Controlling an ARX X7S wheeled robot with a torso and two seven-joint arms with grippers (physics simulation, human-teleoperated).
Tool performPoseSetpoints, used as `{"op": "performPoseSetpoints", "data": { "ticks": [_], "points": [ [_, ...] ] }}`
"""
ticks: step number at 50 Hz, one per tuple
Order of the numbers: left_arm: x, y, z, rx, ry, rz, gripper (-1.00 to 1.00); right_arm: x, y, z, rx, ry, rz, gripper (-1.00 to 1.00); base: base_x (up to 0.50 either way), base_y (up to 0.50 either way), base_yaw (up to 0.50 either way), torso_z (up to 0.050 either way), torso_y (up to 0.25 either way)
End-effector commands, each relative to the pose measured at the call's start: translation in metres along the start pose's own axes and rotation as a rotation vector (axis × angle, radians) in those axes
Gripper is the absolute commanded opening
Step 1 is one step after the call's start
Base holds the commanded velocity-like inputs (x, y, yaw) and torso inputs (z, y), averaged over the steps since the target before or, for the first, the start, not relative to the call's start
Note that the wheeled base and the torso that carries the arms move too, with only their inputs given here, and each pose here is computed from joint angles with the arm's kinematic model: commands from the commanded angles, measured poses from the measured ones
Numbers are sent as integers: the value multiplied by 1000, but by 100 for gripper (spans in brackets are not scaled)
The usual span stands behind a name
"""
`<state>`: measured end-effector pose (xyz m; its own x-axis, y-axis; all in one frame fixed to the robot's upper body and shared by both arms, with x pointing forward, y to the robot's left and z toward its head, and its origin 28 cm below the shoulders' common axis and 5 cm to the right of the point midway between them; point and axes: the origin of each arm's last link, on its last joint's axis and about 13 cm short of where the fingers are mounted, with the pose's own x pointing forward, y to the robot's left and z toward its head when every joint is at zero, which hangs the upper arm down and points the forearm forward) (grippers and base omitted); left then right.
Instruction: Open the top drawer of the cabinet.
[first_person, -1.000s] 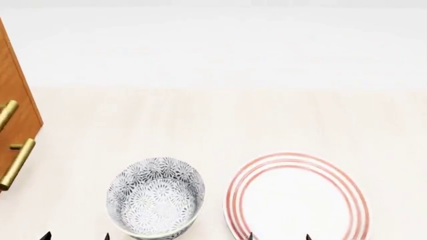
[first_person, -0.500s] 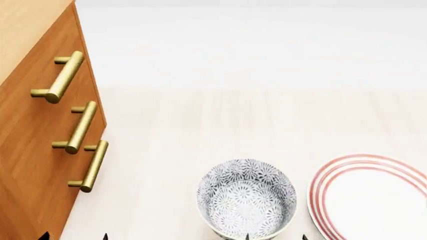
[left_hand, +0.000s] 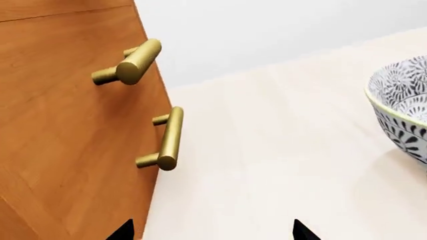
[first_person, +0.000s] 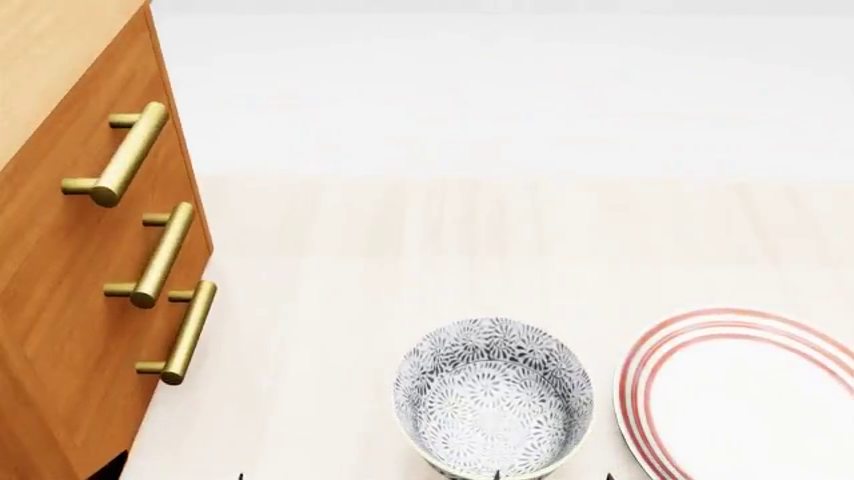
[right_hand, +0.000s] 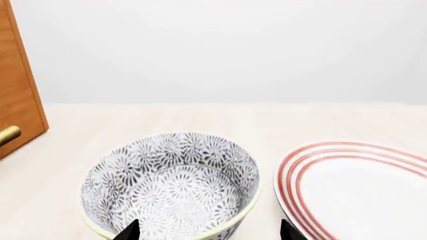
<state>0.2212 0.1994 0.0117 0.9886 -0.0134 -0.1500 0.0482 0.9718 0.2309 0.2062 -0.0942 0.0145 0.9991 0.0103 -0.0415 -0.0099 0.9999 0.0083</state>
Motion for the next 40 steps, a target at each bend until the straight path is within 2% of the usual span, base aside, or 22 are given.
{"op": "performPoseSetpoints", "data": {
  "ticks": [1, 3, 6, 8, 11, 12, 18, 27, 31, 40],
  "points": [
    [19, 4, 18, 234, 11, 49, 100, 1, 0, -1, 7, -1, -1, 100, 0, 0, 0, 0, 15],
    [25, 6, 26, 304, -2, 78, 100, 2, 0, -1, 10, 2, -1, 100, 0, 0, 0, 0, 0],
    [33, 7, 34, 330, -8, 76, 100, 2, 0, -2, 12, 4, 0, 100, 0, 0, 0, 0, 0],
    [41, 8, 42, 384, -27, 103, 100, 1, 0, -2, 14, 4, 1, 100, 0, 0, 0, 0, 0],
    [46, 9, 52, 405, -29, 112, 100, 1, -1, -2, 16, 6, 0, 100, 0, 0, 0, 0, 0],
    [51, 9, 59, 448, -26, 119, 100, 2, 0, -2, 18, 7, 1, 100, 0, 0, 0, 0, 0],
    [61, 10, 75, 545, -52, 155, 100, 1, 0, -2, 22, 7, 3, 100, 0, 0, 0, 0, 0],
    [70, 12, 78, 750, -99, 152, 100, 2, -1, -2, 27, 8, 0, 100, 0, 0, 0, 0, 0],
    [71, 14, 82, 781, -107, 133, 100, 2, -1, -1, 28, 8, 0, 100, 0, 0, 0, 0, 0],
    [73, 19, 88, 906, -139, 137, 100, 3, -1, -2, 29, 10, -4, 100, 0, 0, 0, 0, 0]
  ]
}}
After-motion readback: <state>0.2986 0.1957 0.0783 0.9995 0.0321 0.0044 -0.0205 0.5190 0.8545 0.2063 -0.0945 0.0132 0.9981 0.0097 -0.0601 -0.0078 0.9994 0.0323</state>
